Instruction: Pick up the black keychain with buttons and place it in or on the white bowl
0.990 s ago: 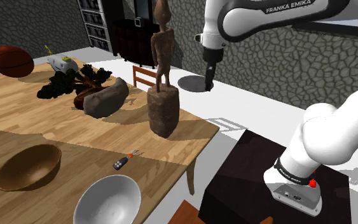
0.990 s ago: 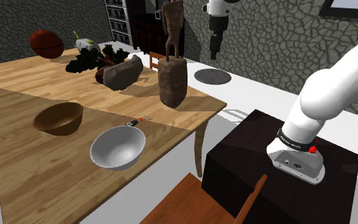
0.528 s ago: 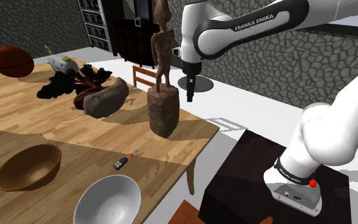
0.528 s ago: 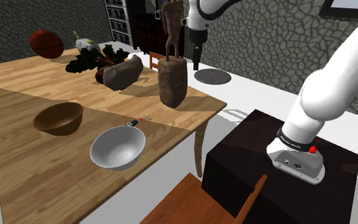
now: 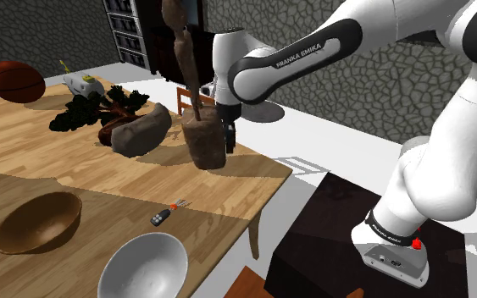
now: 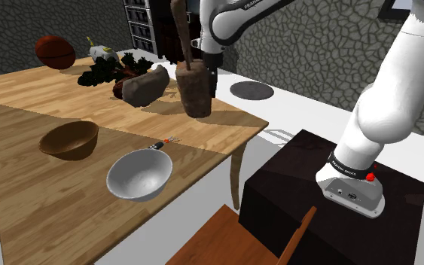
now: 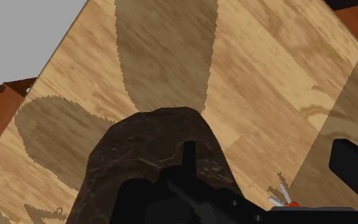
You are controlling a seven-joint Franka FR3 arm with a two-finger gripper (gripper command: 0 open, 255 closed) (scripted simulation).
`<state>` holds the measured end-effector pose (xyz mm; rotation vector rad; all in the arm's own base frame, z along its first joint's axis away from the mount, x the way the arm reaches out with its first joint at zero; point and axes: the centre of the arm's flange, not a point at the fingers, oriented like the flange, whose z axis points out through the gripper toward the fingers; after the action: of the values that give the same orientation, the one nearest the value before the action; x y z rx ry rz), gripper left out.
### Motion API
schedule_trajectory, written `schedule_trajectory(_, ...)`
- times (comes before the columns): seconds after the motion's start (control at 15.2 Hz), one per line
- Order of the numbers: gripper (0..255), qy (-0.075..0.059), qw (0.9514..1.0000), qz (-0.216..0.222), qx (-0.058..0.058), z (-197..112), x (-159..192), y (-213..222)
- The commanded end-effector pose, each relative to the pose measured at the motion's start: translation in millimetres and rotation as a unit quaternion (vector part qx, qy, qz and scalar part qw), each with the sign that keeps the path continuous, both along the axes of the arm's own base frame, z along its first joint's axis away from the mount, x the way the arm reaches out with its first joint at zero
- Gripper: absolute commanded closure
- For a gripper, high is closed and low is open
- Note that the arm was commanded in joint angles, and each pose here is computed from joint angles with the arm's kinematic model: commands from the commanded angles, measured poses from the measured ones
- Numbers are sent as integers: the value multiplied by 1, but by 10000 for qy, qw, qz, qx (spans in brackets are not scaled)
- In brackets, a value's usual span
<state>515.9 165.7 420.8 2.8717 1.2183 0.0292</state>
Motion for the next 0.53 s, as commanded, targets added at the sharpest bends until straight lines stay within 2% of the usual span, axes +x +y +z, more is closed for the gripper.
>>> schedule_trajectory(0.0, 0, -11, 9996, 263, 31, -16, 16, 20)
schedule_trajectory(0.46, 0, -45, 9934, 1140, 122, -61, 42, 92)
